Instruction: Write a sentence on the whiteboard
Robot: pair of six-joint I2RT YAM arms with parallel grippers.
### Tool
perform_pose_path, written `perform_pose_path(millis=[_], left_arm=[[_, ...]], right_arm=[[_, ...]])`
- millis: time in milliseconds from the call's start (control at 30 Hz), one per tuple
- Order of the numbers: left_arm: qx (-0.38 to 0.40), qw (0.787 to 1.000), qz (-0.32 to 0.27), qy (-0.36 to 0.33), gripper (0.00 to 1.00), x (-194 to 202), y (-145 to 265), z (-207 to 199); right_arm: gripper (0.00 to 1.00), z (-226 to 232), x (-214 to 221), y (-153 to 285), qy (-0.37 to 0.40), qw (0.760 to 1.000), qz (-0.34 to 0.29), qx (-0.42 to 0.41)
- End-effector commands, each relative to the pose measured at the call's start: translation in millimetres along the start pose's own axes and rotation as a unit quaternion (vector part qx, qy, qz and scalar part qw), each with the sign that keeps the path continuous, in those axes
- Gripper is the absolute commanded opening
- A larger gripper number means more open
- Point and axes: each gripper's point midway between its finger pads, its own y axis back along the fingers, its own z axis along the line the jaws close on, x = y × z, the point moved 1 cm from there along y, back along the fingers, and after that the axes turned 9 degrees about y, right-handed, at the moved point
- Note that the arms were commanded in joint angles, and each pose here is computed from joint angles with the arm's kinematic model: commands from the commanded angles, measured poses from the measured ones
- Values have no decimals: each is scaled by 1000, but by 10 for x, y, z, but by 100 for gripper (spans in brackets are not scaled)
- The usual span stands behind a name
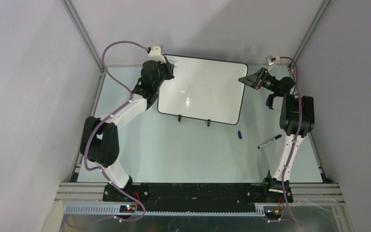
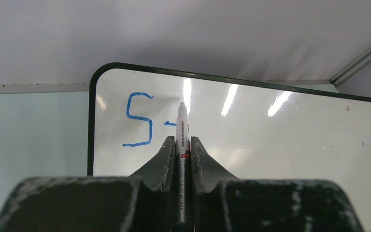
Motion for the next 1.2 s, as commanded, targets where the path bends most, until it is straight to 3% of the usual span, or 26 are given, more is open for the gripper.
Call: perform_pose_path(millis=[0,1167], left_arm=[[5,1000,-23,-7,0,-217,-38,-97],[-18,1000,-4,-18,0,-169,-162,-28]], right_arm=[[0,274,-136,-46,46,998,11,-29],[0,274,-136,-41,46,998,12,-29]])
